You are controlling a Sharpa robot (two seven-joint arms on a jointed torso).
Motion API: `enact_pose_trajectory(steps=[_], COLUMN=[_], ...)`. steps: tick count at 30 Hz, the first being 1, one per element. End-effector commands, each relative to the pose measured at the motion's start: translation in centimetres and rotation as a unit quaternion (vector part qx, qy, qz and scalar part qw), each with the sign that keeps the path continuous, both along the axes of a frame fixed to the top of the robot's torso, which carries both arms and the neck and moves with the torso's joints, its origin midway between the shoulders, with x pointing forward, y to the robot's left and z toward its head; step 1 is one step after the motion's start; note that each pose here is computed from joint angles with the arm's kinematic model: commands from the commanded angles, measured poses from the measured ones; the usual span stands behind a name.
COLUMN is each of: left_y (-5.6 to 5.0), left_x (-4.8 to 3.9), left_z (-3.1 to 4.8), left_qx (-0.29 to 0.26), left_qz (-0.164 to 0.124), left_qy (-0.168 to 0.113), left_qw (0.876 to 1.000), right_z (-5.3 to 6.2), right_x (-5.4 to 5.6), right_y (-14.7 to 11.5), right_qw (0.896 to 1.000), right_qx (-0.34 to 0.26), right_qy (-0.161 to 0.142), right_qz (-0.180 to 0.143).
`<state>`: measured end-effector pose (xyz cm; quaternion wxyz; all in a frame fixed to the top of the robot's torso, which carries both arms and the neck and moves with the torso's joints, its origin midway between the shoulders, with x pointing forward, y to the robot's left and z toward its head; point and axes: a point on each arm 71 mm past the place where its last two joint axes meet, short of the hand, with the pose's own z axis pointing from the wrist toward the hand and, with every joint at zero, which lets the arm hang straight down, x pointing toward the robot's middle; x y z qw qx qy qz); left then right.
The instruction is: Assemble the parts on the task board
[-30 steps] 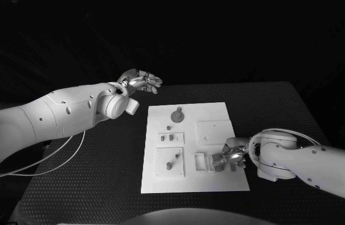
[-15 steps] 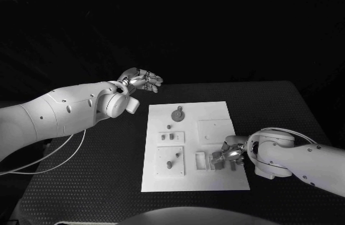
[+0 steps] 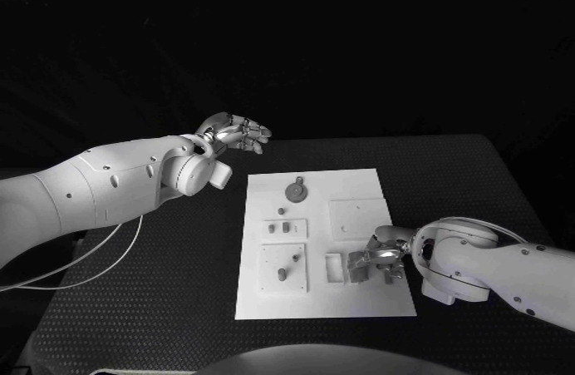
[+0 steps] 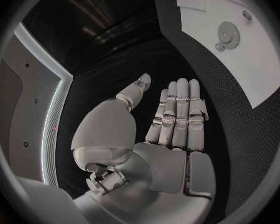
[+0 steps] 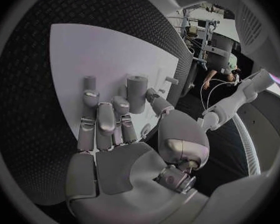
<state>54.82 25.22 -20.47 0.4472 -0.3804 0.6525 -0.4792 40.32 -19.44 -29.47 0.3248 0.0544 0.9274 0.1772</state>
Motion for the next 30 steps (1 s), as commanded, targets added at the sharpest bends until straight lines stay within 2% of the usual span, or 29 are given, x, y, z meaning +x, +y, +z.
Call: enact_pose_trajectory(steps=[1,4,7,22,30], left_y=[-0.2,-0.3,-0.4,-0.4,-0.4], left_x=[0.0,0.0,0.0,0.0,0.0], left_z=[0.08,0.08,0.08,0.07,0.06], left_qx=[-0.005,-0.005,-0.006,-0.006,-0.006], left_qz=[-0.006,-0.007,-0.008,-0.008,-0.009], left_qy=[0.0,0.0,0.0,0.001,0.001], left_qw=[1.0,1.0,1.0,1.0,1.0], right_z=[1.2,1.8,1.9,1.1,0.5], right_x=[0.1,0.2,0.3,0.9,0.7], right_y=[0.6,0.9,1.2,2.9,3.4], right_qw=[0.999,0.999,0.999,1.0,1.0], right_qx=[0.041,0.045,0.045,0.02,0.011], right_qy=[-0.004,-0.009,-0.008,-0.003,0.005], right_qz=[-0.022,-0.02,-0.019,0.014,0.027])
